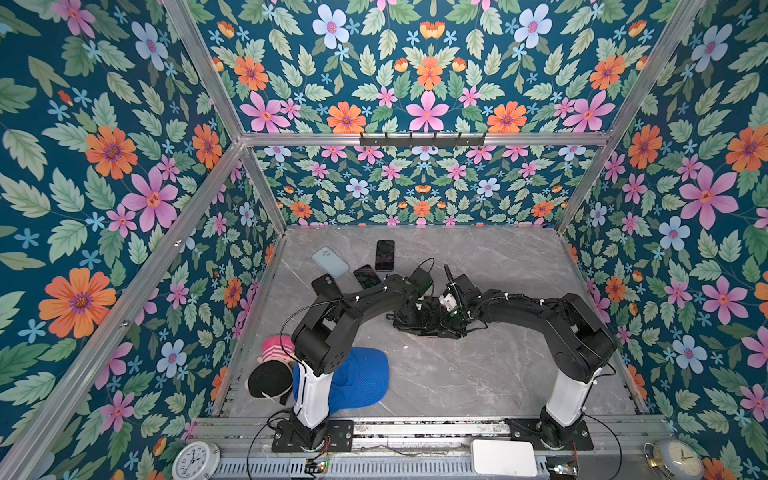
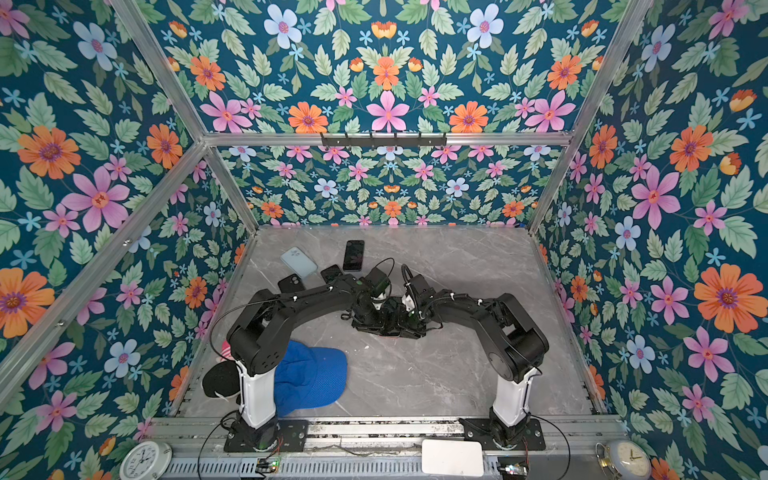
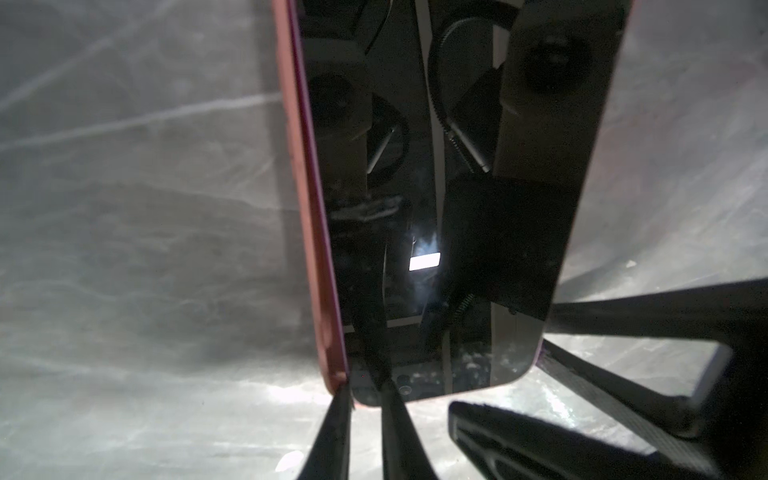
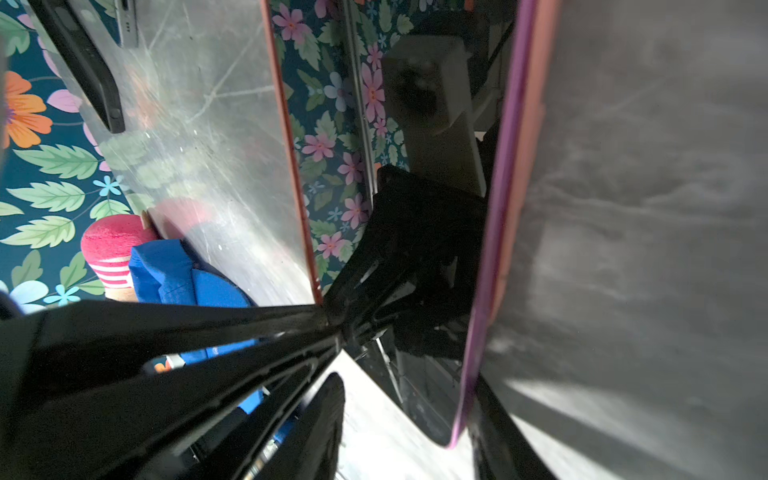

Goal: Put the phone into the phone case

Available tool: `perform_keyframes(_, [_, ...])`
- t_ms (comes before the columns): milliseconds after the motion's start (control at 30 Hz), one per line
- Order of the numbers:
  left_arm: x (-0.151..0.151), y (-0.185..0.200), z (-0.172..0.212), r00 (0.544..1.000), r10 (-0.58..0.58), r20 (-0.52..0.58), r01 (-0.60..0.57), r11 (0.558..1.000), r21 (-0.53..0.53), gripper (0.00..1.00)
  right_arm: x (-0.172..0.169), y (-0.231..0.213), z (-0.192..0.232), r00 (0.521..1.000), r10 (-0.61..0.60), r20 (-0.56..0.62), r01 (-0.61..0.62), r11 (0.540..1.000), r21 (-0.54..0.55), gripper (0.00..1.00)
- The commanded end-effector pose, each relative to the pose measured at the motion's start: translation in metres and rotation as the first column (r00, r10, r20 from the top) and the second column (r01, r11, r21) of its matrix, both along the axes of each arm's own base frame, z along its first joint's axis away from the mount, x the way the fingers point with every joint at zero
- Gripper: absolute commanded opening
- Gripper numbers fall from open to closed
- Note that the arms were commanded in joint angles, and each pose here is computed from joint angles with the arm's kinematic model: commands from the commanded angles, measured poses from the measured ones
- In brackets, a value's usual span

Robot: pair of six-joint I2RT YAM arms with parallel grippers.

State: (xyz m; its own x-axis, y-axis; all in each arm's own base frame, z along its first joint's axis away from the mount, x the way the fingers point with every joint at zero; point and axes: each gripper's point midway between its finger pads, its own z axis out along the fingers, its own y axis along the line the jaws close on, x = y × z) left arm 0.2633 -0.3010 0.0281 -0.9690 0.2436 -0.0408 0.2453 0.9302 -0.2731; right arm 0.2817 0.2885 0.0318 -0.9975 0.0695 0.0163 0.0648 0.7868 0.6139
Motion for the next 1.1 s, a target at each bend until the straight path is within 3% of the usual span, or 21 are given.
perform_keyframes(0, [0.012, -0.001, 0.000, 0.998, 0.018, 0.060, -0.018, 1.000, 0.000, 0.20, -0.003, -0.014, -0.012, 1.000, 0.002, 0.002, -0.002, 0.995, -0.101, 0.48])
perform_keyframes(333, [0.021, 0.010, 0.010, 0.989, 0.053, 0.136, -0.057, 0.998, 0.025, 0.23, -0.002, -0.035, -0.010, 0.999, -0.006, 0.036, 0.013, 0.976, -0.217, 0.50])
perform_keyframes(567, [0.018, 0.005, 0.004, 0.993, 0.049, 0.108, -0.047, 0.999, -0.027, 0.29, -0.002, -0.033, -0.004, 0.999, -0.016, 0.036, 0.023, 0.980, -0.199, 0.50])
perform_keyframes(833, [0.014, 0.008, -0.002, 0.995, 0.062, 0.075, -0.058, 0.996, -0.061, 0.23, -0.006, -0.017, 0.001, 1.000, -0.013, 0.017, 0.015, 0.991, -0.136, 0.41])
perform_keyframes(1067, [0.011, 0.004, -0.002, 0.997, 0.066, 0.048, -0.059, 0.989, -0.139, 0.27, -0.009, -0.010, 0.001, 1.000, 0.004, 0.010, -0.003, 0.991, -0.133, 0.31])
